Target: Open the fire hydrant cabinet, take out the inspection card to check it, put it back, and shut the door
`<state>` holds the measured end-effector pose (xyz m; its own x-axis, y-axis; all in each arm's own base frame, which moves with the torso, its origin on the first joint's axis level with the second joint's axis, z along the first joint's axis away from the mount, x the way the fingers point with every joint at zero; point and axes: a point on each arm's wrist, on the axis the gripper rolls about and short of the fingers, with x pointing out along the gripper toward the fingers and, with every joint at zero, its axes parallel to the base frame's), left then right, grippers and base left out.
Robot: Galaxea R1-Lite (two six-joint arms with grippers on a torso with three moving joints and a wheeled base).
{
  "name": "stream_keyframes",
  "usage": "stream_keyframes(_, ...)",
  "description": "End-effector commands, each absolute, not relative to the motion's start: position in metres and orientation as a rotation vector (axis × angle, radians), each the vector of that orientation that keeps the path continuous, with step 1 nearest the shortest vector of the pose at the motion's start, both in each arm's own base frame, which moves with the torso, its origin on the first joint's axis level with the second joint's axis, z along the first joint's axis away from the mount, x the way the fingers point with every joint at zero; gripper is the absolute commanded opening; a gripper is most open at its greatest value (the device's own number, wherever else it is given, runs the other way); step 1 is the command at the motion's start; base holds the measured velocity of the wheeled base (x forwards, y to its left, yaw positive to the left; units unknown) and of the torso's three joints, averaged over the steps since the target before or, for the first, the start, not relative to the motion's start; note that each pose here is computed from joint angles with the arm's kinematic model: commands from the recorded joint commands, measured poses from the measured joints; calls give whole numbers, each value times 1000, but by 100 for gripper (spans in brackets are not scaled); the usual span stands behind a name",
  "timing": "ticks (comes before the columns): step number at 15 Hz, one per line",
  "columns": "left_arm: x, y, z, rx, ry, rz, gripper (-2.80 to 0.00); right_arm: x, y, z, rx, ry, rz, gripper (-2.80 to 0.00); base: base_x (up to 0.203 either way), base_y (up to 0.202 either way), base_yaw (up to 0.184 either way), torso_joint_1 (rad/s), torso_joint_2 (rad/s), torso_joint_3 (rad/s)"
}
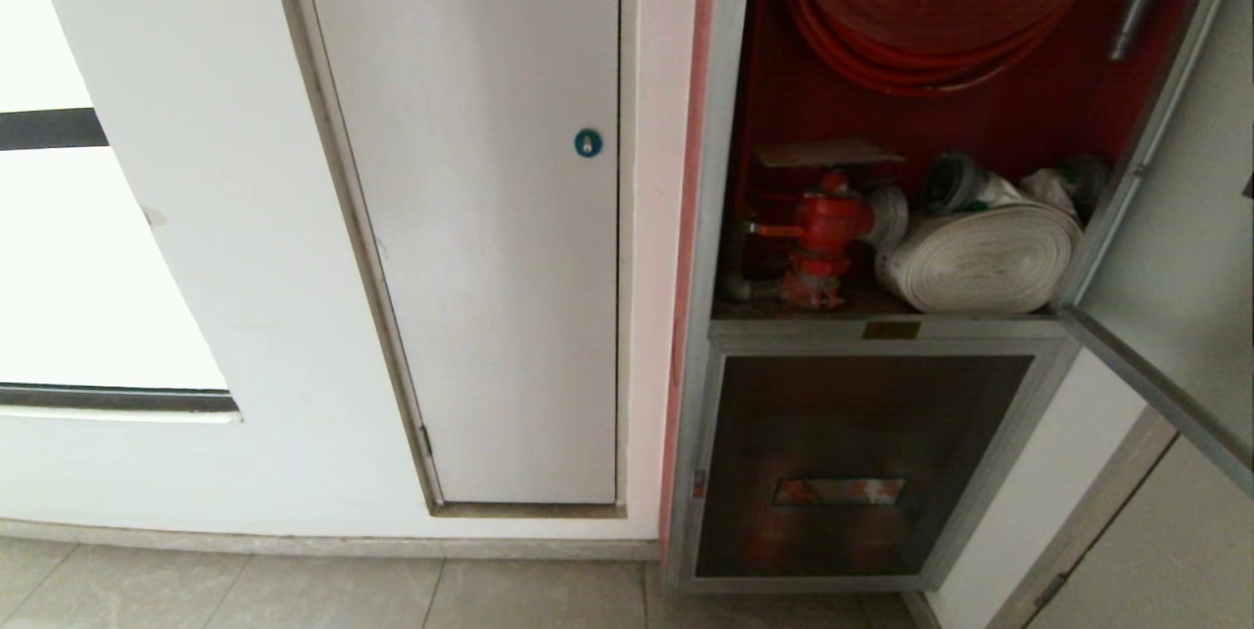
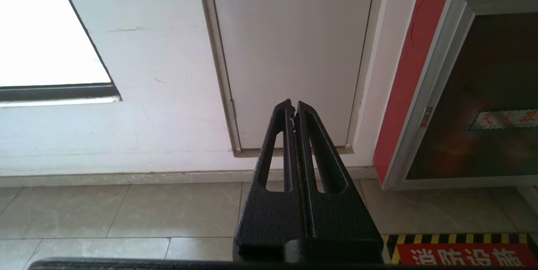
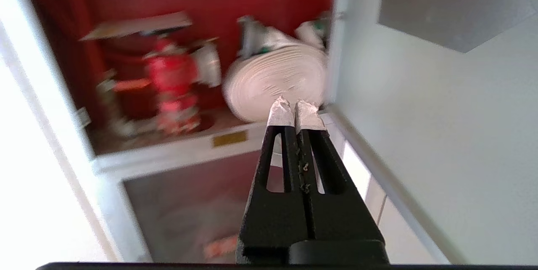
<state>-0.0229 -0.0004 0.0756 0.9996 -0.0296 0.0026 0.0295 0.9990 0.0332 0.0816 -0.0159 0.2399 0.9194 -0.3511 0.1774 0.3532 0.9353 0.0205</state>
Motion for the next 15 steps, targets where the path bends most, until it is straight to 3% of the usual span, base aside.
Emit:
stream_keyframes(1,-23,0,75,34,0,-29,-280,50,-11,242,-13,-247,-334,-280,0,0,0,0,0,0)
stream_keyframes(8,-23,0,75,34,-1,-30,-280,-7,2,211,-37,-165,-94,-280,0,0,0,0,0,0)
stream_keyframes(15,-23,0,75,34,0,-29,-280,-22,6,188,-39,-70,22,-280,0,0,0,0,0,0)
